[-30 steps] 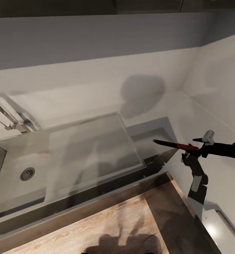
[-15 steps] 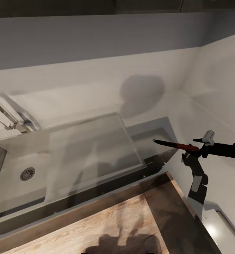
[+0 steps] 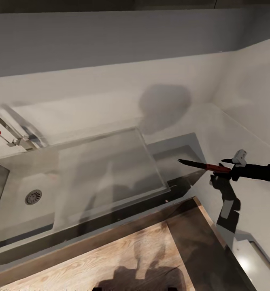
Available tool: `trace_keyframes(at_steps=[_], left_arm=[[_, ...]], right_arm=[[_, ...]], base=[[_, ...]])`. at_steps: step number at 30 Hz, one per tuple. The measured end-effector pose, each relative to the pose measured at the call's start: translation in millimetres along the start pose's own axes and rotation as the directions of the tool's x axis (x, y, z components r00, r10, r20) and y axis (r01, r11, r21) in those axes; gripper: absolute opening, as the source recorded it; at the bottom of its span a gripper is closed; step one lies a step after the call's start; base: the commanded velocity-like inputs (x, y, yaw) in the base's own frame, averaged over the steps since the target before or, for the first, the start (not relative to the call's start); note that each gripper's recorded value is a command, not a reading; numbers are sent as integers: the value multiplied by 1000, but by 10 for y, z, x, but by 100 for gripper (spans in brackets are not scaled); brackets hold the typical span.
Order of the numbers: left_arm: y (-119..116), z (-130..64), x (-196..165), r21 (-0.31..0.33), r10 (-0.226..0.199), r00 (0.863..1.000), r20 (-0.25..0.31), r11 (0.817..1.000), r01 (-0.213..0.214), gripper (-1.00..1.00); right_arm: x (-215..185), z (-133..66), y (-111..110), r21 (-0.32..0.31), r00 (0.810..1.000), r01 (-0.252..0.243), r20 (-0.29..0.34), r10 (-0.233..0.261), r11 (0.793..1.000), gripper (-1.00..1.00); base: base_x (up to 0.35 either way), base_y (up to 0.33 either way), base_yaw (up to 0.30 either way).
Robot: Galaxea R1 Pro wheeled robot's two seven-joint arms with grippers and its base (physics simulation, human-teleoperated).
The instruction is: In the kitchen, take the Vidalia onion out of the sink, dice it on the chopping board with the paring knife, put the diced onion into the bowl on the countertop, then place both the paring knife and the chopping board into the sink.
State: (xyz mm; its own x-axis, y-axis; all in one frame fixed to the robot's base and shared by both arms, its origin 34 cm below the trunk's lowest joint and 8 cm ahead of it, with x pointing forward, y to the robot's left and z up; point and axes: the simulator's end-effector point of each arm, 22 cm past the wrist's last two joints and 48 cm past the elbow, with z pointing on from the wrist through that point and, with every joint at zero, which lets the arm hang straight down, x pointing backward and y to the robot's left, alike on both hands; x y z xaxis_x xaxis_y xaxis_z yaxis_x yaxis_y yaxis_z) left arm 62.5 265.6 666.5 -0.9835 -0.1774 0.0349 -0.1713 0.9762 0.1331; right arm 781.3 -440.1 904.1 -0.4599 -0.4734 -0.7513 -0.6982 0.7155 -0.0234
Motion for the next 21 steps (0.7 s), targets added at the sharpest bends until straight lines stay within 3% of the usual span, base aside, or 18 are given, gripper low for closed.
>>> trace_keyframes(at_steps=[21], left_arm=[[12, -7, 63, -3, 2, 1000, -16, 1000, -2, 100]], right_arm=[[55, 16, -27, 3, 1000, -28, 7, 28, 1000, 100]], base=[[0, 0, 76]])
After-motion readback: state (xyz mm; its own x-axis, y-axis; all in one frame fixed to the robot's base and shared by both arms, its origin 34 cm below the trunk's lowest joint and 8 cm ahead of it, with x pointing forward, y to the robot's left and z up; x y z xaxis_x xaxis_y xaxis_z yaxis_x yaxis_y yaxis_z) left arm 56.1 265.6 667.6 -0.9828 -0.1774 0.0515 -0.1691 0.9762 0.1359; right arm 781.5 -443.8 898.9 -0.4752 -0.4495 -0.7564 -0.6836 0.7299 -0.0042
